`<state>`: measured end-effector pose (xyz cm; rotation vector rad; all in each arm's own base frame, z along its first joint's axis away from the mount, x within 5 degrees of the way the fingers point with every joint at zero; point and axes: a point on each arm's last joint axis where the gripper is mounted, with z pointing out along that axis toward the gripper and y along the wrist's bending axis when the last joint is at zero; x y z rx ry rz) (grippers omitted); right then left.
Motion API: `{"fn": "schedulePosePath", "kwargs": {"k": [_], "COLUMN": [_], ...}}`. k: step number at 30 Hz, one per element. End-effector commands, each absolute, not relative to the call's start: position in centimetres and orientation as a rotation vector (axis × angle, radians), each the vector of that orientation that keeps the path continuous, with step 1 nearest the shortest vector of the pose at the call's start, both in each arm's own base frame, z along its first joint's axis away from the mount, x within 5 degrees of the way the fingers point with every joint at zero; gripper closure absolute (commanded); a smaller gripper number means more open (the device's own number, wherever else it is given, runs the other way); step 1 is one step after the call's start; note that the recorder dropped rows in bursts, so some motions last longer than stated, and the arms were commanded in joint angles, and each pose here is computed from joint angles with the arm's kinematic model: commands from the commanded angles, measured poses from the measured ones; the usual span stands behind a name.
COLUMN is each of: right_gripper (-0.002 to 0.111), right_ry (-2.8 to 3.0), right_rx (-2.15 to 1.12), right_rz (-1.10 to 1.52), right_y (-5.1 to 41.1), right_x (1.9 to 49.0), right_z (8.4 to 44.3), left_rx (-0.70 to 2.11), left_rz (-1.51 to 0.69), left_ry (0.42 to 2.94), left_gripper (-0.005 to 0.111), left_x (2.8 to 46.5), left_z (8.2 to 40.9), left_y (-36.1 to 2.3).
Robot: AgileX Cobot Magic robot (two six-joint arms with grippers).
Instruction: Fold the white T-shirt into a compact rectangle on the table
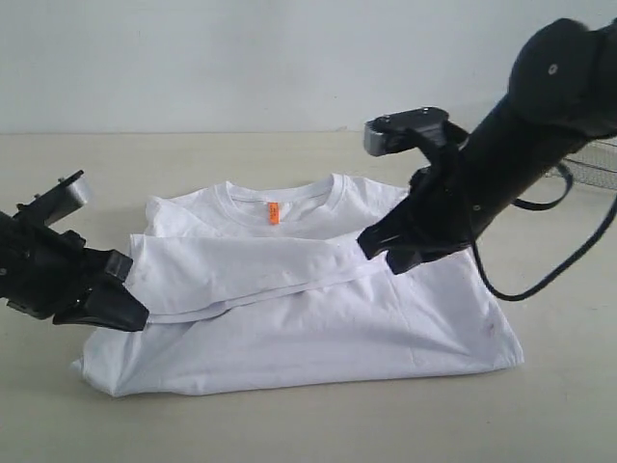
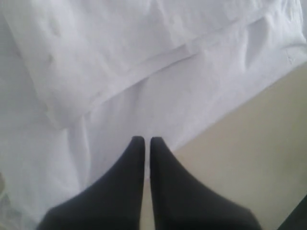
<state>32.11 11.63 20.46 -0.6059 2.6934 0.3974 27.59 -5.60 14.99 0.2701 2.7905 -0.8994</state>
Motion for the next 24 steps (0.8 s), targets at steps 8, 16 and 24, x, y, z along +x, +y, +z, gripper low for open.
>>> {"fn": "schedulePosePath", "kwargs": {"k": [8,16,24], "right_gripper": [0.109,0.109,0.109], "right_ry": [2.612,2.565,2.642], "right_rx": [-1.130,-1.200,-1.250], "right_rz": [0.457,0.437,0.269], "right_y": [23.8,26.4,25.0], "right_x": [34.6,34.8,34.7], "right_z": [16.7,16.1,15.6], "left_rx": [0.135,0.131,0.147], "left_rz": [-0.799,-0.772,-0.727], "left_ry": [2.881,2.911,2.857], "left_gripper": [0.102,0.102,0.102], "left_x": [28.9,28.8,28.9], "left_z": [10.6,10.3,12.0], "left_y": [-5.1,-4.9,-4.7]}}
